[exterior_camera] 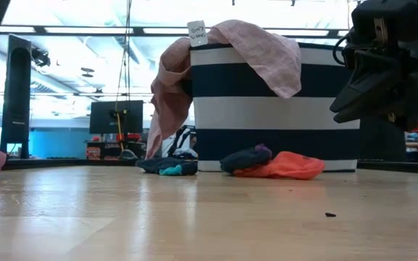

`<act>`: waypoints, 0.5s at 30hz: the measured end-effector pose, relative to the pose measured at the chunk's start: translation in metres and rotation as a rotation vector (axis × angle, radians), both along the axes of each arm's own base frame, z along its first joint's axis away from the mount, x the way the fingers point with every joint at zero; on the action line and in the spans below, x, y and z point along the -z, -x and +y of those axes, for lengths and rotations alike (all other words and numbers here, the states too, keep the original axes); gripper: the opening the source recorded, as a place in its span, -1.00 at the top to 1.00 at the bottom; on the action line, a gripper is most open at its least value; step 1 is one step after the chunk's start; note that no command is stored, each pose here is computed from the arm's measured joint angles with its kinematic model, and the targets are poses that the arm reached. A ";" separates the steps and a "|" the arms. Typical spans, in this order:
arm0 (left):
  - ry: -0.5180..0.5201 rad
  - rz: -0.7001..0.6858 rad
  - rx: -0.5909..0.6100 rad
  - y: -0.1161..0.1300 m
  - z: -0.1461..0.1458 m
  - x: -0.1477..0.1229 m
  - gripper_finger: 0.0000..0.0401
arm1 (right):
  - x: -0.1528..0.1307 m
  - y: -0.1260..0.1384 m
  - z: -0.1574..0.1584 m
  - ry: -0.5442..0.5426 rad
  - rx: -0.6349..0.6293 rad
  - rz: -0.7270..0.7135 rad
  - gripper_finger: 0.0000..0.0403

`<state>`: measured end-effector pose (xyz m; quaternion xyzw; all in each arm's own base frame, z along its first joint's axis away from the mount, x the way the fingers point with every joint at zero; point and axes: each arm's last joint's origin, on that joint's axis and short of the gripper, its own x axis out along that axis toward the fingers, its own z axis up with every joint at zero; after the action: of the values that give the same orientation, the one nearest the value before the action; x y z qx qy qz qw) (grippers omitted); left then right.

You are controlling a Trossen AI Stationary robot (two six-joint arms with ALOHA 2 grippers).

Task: Sort clothes
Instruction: Put the pink polo shirt into the blue bin

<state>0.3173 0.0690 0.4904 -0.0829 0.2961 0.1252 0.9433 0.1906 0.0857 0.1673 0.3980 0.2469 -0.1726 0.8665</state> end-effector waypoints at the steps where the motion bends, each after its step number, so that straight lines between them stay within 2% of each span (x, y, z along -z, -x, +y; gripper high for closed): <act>1: -0.008 0.007 -0.007 0.005 -0.004 -0.002 0.78 | 0.000 0.000 0.000 -0.001 0.000 -0.002 0.56; 5: -0.011 0.022 -0.015 0.017 -0.019 -0.008 0.97 | 0.000 0.000 0.000 -0.006 -0.005 0.000 0.56; 15: -0.039 0.110 -0.075 0.036 -0.064 0.003 0.99 | 0.000 0.000 0.002 -0.032 -0.034 0.002 0.56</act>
<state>0.2812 0.0047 0.4877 -0.0685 0.3418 0.1705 0.9216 0.1910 0.0874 0.1678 0.4073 0.2574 -0.1545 0.8625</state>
